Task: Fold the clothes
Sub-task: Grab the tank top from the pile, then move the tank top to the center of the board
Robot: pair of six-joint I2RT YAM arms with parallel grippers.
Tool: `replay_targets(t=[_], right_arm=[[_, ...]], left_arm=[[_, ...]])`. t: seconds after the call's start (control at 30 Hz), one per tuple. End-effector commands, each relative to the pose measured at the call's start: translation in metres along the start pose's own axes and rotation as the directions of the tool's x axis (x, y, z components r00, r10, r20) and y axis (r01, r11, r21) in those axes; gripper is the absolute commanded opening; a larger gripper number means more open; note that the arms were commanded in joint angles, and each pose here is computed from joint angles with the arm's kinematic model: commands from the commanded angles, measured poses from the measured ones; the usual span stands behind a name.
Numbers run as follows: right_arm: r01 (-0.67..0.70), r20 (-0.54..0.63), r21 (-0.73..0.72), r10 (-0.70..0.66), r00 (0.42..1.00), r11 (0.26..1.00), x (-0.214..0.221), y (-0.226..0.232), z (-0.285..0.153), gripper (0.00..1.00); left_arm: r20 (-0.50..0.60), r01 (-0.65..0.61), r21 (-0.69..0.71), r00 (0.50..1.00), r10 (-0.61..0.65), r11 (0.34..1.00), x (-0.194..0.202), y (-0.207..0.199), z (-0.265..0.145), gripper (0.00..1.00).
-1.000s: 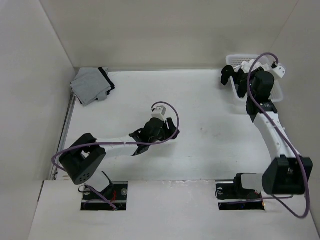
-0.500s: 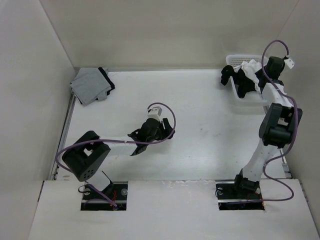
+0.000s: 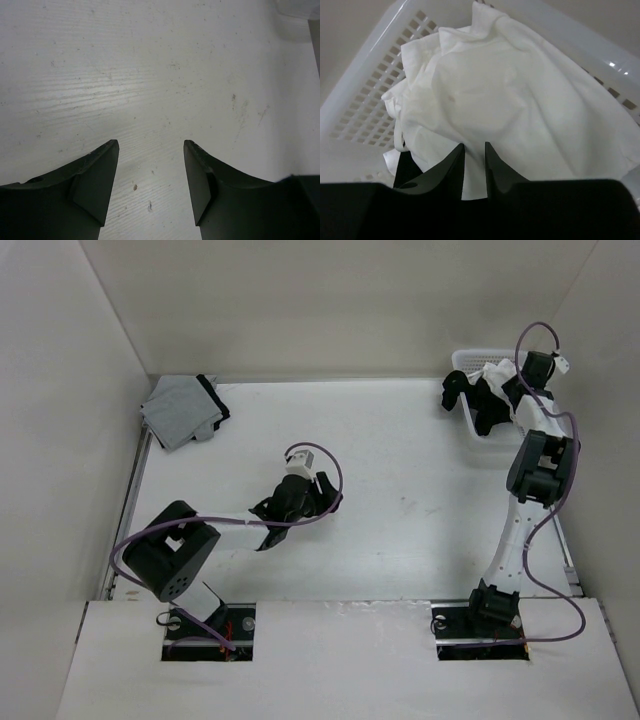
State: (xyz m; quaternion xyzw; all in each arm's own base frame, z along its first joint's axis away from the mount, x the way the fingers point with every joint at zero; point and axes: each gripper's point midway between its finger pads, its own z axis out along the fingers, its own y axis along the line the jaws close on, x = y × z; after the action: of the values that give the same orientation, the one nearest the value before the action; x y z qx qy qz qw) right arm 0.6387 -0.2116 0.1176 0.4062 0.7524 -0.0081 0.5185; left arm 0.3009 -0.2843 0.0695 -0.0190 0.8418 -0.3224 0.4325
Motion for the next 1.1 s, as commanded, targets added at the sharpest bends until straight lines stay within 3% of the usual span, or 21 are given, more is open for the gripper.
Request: replay_targets(t=[0.0, 0.03, 0.13, 0.23, 0.33, 0.37, 0.5, 0.57, 0.67, 0.8, 0.87, 0.93, 1.0, 1.07], right_arm=[[-0.032, 0.053, -0.081, 0.036, 0.998, 0.996, -0.025, 0.026, -0.004, 0.05], [-0.044, 0.065, -0.087, 0.050, 0.997, 0.995, -0.029, 0.028, -0.008, 0.00], [-0.067, 0.173, -0.143, 0.091, 0.981, 0.988, -0.065, 0.039, -0.041, 0.00], [-0.063, 0.290, -0.249, 0.137, 0.947, 0.966, -0.105, 0.066, -0.105, 0.00], [-0.038, 0.368, -0.372, 0.185, 0.911, 0.927, -0.135, 0.099, -0.192, 0.00], [-0.027, 0.388, -0.437, 0.215, 0.896, 0.899, -0.142, 0.113, -0.243, 0.00], [0.012, 0.396, -0.590, 0.277, 0.875, 0.807, -0.137, 0.138, -0.365, 0.00], [0.059, 0.376, -0.706, 0.303, 0.876, 0.706, -0.122, 0.151, -0.458, 0.00], [0.090, 0.325, -0.799, 0.302, 0.896, 0.594, -0.104, 0.158, -0.539, 0.00], [0.084, 0.188, -0.933, 0.275, 0.943, 0.351, -0.081, 0.163, -0.654, 0.01], [0.066, 0.138, -0.954, 0.231, 0.963, 0.292, -0.065, 0.167, -0.674, 0.01], [0.043, 0.089, -0.959, 0.154, 0.984, 0.280, -0.031, 0.177, -0.674, 0.02], [0.026, 0.043, -0.952, 0.050, 0.998, 0.304, 0.021, 0.192, -0.653, 0.03], [-0.007, -0.038, -0.926, -0.075, 0.996, 0.377, 0.094, 0.206, -0.606, 0.03]], left_arm=[[0.055, 0.000, 0.071, 0.998, -0.004, 0.997, -0.016, -0.017, 0.000, 0.53], [0.051, 0.002, 0.071, 0.999, -0.005, 0.997, -0.015, -0.017, 0.001, 0.53], [0.047, 0.003, 0.071, 0.999, -0.007, 0.997, -0.014, -0.016, 0.002, 0.53], [0.045, 0.006, 0.075, 0.999, -0.010, 0.997, -0.014, -0.017, 0.002, 0.53], [0.057, 0.009, 0.085, 0.998, -0.013, 0.996, -0.019, -0.021, 0.000, 0.53], [0.067, 0.010, 0.089, 0.998, -0.016, 0.996, -0.023, -0.022, -0.002, 0.53], [0.107, 0.015, 0.091, 0.994, -0.025, 0.996, -0.036, -0.024, -0.010, 0.52], [0.139, 0.027, 0.095, 0.989, -0.040, 0.995, -0.048, -0.025, -0.019, 0.52], [0.204, 0.054, 0.099, 0.976, -0.073, 0.994, -0.074, -0.024, -0.039, 0.52], [0.317, 0.103, 0.081, 0.940, -0.123, 0.991, -0.112, -0.012, -0.077, 0.52], [0.347, 0.132, 0.073, 0.926, -0.149, 0.989, -0.121, -0.004, -0.091, 0.53], [0.375, 0.172, 0.053, 0.910, -0.180, 0.984, -0.128, 0.011, -0.105, 0.53], [0.390, 0.213, 0.033, 0.897, -0.208, 0.977, -0.127, 0.026, -0.115, 0.53], [0.404, 0.250, -0.016, 0.887, -0.222, 0.968, -0.124, 0.050, -0.125, 0.53]])
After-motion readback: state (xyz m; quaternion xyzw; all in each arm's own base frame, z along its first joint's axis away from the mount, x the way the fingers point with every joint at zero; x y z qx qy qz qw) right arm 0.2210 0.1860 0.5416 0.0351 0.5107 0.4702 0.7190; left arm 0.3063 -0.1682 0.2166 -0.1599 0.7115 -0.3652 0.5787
